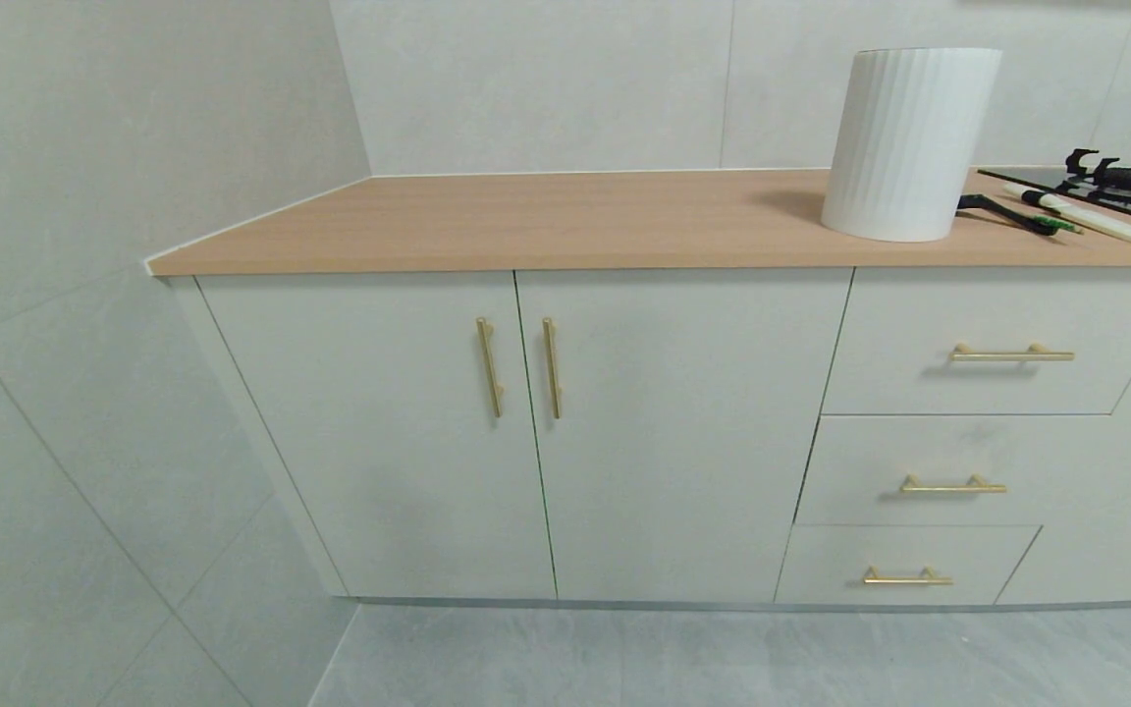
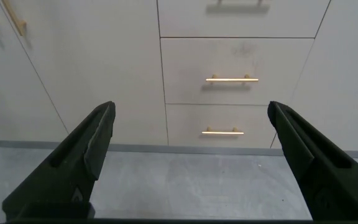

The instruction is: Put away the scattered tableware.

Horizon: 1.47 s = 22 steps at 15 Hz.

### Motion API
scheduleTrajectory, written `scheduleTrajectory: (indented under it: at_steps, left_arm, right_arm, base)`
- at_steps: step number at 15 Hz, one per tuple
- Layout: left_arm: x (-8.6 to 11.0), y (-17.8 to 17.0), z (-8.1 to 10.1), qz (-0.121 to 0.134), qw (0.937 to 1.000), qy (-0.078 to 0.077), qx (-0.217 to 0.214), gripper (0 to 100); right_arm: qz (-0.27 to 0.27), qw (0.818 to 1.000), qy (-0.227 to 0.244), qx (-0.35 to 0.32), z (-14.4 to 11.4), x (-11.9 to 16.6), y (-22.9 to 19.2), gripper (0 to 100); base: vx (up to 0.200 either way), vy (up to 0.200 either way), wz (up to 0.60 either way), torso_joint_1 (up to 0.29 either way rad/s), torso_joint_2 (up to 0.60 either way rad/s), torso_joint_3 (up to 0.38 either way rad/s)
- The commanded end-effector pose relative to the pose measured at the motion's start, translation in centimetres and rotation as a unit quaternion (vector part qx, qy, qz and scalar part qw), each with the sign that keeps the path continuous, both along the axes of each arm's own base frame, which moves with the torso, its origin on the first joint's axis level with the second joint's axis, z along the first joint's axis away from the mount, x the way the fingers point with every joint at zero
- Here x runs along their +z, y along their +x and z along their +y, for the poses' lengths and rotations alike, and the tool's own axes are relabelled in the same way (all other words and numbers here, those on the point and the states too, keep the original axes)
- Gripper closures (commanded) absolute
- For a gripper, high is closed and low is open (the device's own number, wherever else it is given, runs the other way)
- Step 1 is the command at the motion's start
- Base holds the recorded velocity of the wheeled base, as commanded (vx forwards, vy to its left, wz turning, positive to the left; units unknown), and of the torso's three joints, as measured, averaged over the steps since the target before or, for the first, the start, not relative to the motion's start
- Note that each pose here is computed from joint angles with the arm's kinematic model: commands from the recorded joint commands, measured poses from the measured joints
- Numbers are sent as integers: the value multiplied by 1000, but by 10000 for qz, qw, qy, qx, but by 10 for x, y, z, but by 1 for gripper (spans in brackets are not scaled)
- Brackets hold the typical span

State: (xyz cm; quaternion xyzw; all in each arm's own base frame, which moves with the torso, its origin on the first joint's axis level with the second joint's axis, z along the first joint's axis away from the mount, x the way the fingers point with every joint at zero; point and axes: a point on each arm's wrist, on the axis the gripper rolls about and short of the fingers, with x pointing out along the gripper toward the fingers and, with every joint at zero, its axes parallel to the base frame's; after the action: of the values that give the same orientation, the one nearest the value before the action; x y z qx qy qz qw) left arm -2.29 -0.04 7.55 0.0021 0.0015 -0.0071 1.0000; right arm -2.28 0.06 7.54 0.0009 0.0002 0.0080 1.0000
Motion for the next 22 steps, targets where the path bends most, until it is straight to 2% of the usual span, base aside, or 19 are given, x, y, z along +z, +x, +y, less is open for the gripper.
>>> scheduleTrajectory:
  at_steps: [1,2,20,22]
  left_arm:
    - [0,0,0,0,10000,2,2,0]
    - [0,0,0,0,10000,2,2,0]
    - [0,0,0,1,10000,-14,2,0]
    - [0,0,0,1,10000,-14,2,0]
  right_arm:
    - [13,10000,-1,-3,0,0,0,0]
    - [13,10000,-1,-3,0,0,0,0]
    - [13,10000,-1,5,0,0,0,0]
    - [13,10000,7,-3,0,0,0,0]
  base:
    - [0,0,0,0,0,0]
    - [0,0,0,0,0,0]
    - [0,-200,0,2,2,2]
    - [0,0,0,0,0,0]
